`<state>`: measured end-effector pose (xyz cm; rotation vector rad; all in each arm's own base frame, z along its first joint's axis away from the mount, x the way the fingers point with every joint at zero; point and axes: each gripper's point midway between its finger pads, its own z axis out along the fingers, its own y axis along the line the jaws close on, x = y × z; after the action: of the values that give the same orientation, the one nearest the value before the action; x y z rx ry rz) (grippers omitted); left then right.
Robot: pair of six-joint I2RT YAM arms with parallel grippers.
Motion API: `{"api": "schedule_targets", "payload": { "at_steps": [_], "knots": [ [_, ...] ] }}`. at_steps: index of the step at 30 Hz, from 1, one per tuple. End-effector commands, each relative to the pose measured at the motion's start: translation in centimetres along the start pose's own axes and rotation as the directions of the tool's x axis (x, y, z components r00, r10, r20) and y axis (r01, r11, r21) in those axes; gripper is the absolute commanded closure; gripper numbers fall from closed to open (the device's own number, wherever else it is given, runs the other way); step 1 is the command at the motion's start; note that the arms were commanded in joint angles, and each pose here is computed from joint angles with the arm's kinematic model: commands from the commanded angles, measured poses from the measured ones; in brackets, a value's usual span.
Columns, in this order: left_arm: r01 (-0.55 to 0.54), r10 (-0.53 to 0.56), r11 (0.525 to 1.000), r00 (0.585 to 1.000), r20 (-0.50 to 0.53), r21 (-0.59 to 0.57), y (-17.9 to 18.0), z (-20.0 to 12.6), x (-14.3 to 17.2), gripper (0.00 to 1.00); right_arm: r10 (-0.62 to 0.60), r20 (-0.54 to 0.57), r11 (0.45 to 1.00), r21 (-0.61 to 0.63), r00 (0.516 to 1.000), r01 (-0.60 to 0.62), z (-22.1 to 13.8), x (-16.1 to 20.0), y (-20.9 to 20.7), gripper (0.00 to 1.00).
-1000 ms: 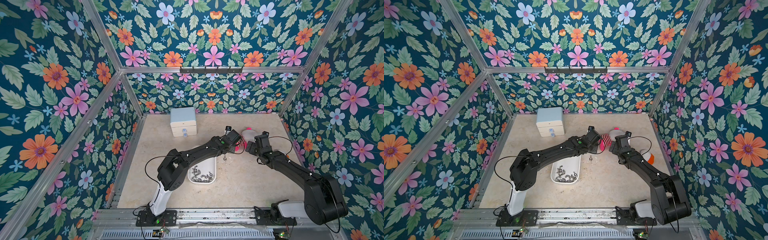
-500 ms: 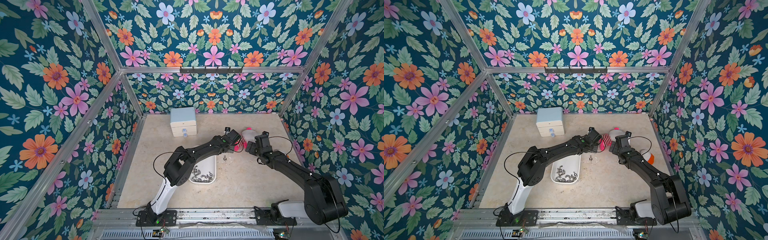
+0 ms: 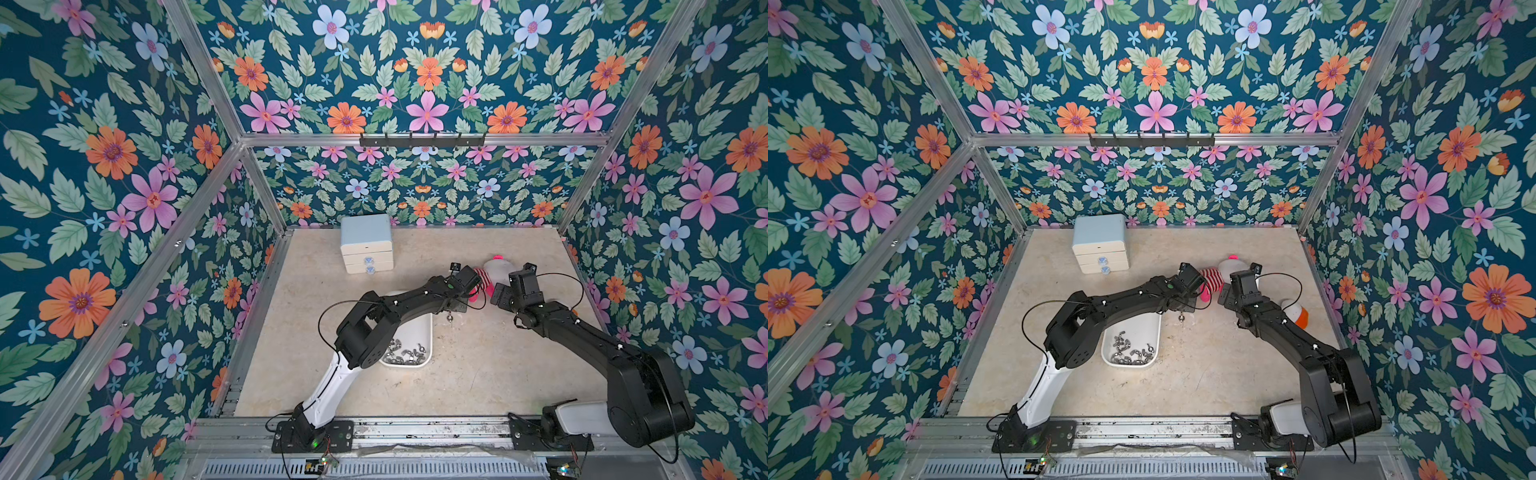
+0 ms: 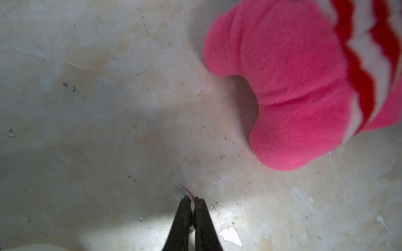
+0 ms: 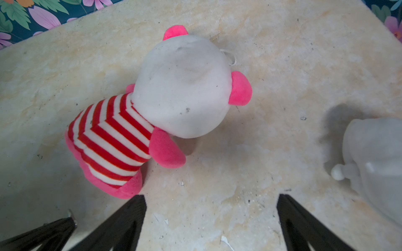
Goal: Take out the wing nut from the storage box
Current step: Place the wing nut at the center of the board.
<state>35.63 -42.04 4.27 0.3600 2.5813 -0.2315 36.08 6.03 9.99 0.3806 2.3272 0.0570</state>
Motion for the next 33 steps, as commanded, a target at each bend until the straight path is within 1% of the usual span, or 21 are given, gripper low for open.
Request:
{"api": "schedule_targets", "payload": {
  "at_steps": [1, 5, 6, 8, 10, 12, 14, 16, 19, 23, 25, 29, 33],
  "knots": [
    [0.008, -0.008, 1.000, 1.000, 0.003, 0.008, -0.2, 0.3, 0.0, 1.00, 0.004, 0.007, 1.000, -0.004, 1.000, -0.004, 0.0, -0.2, 0.1, 0.01],
    [0.011, -0.011, 1.000, 1.000, -0.008, -0.001, 0.0, 0.8, 0.5, 1.00, 0.004, 0.005, 1.000, -0.009, 1.000, -0.004, -0.1, -0.1, 0.2, 0.01],
    [0.011, -0.011, 1.000, 1.000, -0.010, -0.003, 0.1, 0.9, 0.6, 0.98, 0.004, 0.004, 1.000, -0.010, 1.000, -0.004, -0.1, -0.1, 0.2, 0.01],
    [0.016, -0.016, 1.000, 1.000, -0.011, -0.006, 0.2, 0.9, 0.7, 0.88, 0.004, 0.004, 1.000, -0.010, 1.000, -0.004, -0.1, -0.1, 0.2, 0.01],
    [0.018, -0.018, 1.000, 1.000, -0.010, -0.005, 0.2, 0.8, 0.7, 0.82, 0.004, 0.006, 1.000, -0.011, 1.000, -0.004, -0.1, -0.1, 0.2, 0.01],
    [0.024, -0.024, 1.000, 1.000, -0.007, -0.003, 0.2, 0.7, 0.7, 0.70, 0.006, 0.007, 1.000, -0.012, 1.000, -0.006, -0.2, -0.1, 0.2, 0.01],
    [0.028, -0.028, 1.000, 1.000, 0.003, -0.004, 0.3, 0.4, 0.5, 0.61, 0.006, 0.008, 1.000, -0.011, 1.000, -0.006, -0.2, -0.1, 0.1, 0.01],
    [0.032, -0.032, 0.999, 0.999, 0.014, 0.000, 0.3, -0.1, 0.1, 0.56, 0.007, 0.008, 1.000, -0.012, 1.000, -0.007, -0.3, -0.1, 0.1, 0.01],
    [0.038, -0.039, 0.999, 0.998, 0.046, 0.012, 0.1, -1.4, -1.0, 0.54, 0.007, 0.007, 1.000, -0.012, 1.000, -0.007, -0.3, -0.1, 0.1, 0.01],
    [0.036, -0.039, 0.999, 0.993, 0.110, 0.028, 0.0, -4.2, -3.2, 0.52, 0.002, 0.006, 1.000, -0.012, 1.000, -0.002, -0.3, -0.1, 0.2, 0.01],
    [0.032, -0.034, 0.999, 0.990, 0.139, 0.013, 0.5, -5.6, -4.0, 0.52, -0.002, 0.003, 1.000, -0.011, 1.000, 0.002, -0.2, 0.0, 0.2, 0.01],
    [0.035, -0.028, 0.999, 0.983, 0.183, -0.035, 2.6, -8.3, -4.8, 0.51, -0.014, 0.003, 1.000, -0.006, 1.000, 0.014, -0.2, 0.1, 0.4, 0.01],
    [0.064, -0.049, 0.996, 0.978, 0.202, -0.069, 5.1, -10.2, -4.2, 0.51, -0.026, 0.000, 1.000, -0.008, 1.000, 0.026, -0.1, 0.2, 0.9, 0.01]
  ]
}}
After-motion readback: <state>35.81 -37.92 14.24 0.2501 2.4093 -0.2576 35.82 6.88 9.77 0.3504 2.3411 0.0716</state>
